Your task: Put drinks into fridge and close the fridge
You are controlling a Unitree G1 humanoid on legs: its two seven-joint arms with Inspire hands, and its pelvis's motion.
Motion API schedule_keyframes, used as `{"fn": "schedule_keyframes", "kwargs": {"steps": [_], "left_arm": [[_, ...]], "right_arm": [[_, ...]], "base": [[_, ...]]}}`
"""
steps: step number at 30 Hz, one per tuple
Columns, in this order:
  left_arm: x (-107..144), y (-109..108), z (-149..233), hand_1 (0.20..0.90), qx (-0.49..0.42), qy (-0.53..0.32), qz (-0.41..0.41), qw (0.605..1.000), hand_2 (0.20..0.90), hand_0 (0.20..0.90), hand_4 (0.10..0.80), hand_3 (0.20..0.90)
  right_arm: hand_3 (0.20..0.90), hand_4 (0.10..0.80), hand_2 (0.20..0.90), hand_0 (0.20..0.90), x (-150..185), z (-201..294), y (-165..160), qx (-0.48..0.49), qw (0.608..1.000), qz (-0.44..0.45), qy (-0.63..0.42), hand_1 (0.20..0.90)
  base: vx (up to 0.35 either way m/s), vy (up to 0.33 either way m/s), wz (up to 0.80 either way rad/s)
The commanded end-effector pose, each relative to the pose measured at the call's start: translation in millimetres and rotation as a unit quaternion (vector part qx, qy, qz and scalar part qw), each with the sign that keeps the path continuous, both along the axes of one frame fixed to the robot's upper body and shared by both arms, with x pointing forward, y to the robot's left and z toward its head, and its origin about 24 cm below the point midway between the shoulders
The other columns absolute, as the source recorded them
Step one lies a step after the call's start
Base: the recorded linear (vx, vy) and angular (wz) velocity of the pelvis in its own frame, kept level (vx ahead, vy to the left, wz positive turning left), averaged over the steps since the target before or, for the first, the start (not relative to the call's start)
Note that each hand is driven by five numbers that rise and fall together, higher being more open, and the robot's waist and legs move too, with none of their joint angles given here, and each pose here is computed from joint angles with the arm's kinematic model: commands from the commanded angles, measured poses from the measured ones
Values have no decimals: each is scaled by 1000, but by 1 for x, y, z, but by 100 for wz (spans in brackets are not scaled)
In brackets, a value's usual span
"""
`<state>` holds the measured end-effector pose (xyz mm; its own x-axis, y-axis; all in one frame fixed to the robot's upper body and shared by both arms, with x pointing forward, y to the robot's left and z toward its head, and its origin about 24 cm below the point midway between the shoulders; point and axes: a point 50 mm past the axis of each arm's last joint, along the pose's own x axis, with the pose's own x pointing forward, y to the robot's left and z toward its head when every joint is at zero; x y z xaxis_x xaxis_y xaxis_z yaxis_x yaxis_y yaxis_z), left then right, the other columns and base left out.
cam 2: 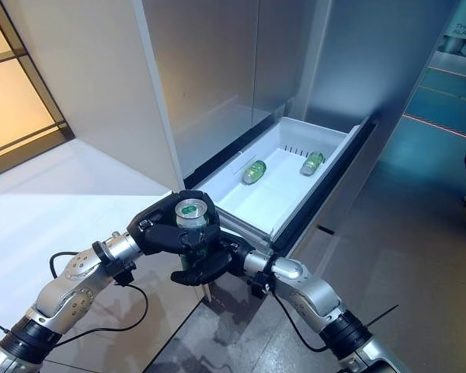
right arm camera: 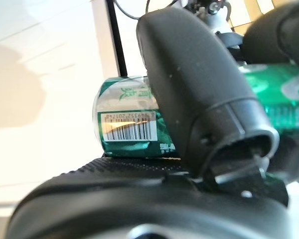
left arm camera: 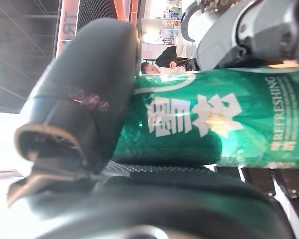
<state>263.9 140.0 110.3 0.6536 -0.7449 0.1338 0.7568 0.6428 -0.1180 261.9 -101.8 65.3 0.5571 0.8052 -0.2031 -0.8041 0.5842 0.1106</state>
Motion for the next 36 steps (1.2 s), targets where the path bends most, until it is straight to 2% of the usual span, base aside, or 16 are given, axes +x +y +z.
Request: {"fn": "schedule_keyframes", "kwargs": {"steps": [1, 7, 15, 16, 17, 20, 24, 25, 27, 28, 29, 30, 32, 36], "left_arm": [[9, -52, 88, 300, -216, -132, -100, 962, 300, 300, 100, 200], [8, -57, 87, 300, -217, -127, -103, 962, 300, 300, 100, 200], [4, -57, 85, 300, -187, -166, -110, 962, 300, 300, 100, 200], [4, -57, 86, 300, -183, -171, -111, 962, 300, 300, 100, 200], [4, -56, 86, 300, -178, -176, -111, 962, 300, 300, 100, 200], [5, -55, 87, 300, -168, -184, -113, 962, 300, 300, 100, 200], [6, -54, 88, 300, -156, -189, -113, 963, 300, 300, 100, 200], [7, -53, 88, 300, -152, -191, -114, 963, 300, 300, 100, 200], [7, -53, 88, 300, -149, -192, -116, 963, 300, 300, 100, 200], [7, -53, 88, 300, -146, -194, -116, 963, 300, 300, 100, 200], [7, -53, 88, 300, -143, -194, -118, 963, 300, 300, 100, 200], [7, -52, 88, 300, -142, -195, -118, 963, 300, 300, 100, 200], [8, -53, 86, 300, -135, -195, -118, 964, 300, 300, 100, 200], [8, -52, 84, 300, -129, -192, -119, 966, 300, 300, 100, 200]], "right_arm": [[900, 800, 900, 900, -16, 102, 90, 187, 952, 154, -184, 900], [900, 800, 900, 900, -15, 99, 97, 200, 959, 150, -131, 900], [900, 800, 900, 900, -21, 75, 106, 254, 954, 156, 40, 900], [661, 561, 695, 695, -22, 73, 107, 258, 952, 155, 48, 695], [647, 547, 684, 684, -22, 72, 107, 261, 951, 154, 60, 684], [661, 561, 695, 695, -21, 69, 107, 264, 950, 151, 73, 695], [730, 630, 754, 754, -20, 66, 105, 257, 951, 151, 78, 754], [771, 671, 789, 789, -20, 65, 105, 252, 952, 151, 81, 789], [774, 674, 792, 792, -20, 64, 104, 248, 954, 149, 81, 792], [691, 591, 721, 721, -19, 64, 104, 245, 955, 148, 80, 721], [496, 396, 554, 554, -18, 64, 103, 244, 956, 146, 79, 554], [496, 396, 554, 554, -18, 63, 103, 243, 956, 146, 77, 554], [200, 100, 300, 300, -17, 64, 101, 241, 957, 143, 73, 300], [200, 100, 300, 300, -16, 65, 100, 237, 959, 141, 64, 300]], "base": [[0, 0, 0], [0, 0, 0], [0, 0, 0], [0, 0, 0], [0, 0, 0], [0, 0, 0], [0, 0, 0], [0, 0, 0], [0, 0, 0], [0, 0, 0], [0, 0, 0], [0, 0, 0], [0, 0, 0], [0, 0, 0]]}}
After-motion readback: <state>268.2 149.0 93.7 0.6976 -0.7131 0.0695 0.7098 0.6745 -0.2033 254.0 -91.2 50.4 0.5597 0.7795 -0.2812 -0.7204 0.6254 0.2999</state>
